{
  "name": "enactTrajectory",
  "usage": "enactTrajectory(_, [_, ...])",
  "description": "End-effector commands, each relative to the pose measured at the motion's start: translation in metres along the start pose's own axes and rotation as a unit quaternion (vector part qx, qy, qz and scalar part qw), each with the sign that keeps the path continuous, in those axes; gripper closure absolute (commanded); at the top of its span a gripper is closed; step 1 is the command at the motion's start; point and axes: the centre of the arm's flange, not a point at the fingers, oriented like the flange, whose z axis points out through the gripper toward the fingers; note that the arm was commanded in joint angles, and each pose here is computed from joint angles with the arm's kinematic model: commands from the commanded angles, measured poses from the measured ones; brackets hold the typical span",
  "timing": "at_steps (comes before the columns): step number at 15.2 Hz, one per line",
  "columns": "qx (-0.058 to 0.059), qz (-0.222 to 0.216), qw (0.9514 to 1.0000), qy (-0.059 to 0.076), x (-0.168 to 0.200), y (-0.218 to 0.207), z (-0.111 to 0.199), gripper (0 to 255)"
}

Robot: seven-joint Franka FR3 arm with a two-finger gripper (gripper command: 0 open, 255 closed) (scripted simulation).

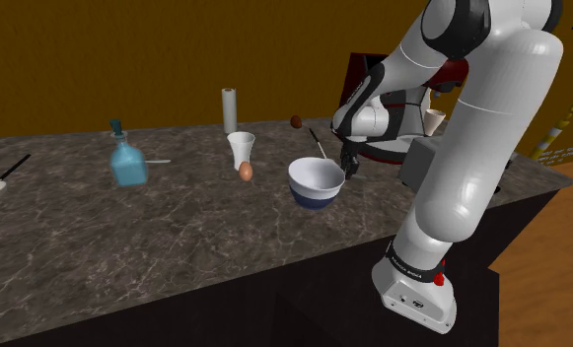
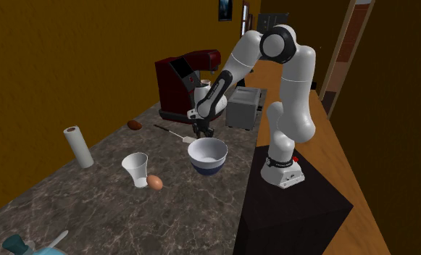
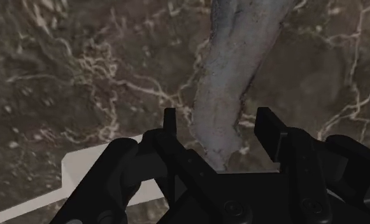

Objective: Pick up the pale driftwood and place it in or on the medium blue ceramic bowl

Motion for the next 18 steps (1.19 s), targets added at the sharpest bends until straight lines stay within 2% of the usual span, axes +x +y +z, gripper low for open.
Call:
enactTrajectory(1, [0.001,0.0,1.0,0.0,0.0,0.0,0.0,255])
enactTrajectory(9, [0.0,0.0,1.0,0.0,0.0,0.0,0.0,255])
enactTrajectory(18, [0.0,0.0,1.0,0.0,0.0,0.0,-0.047,255])
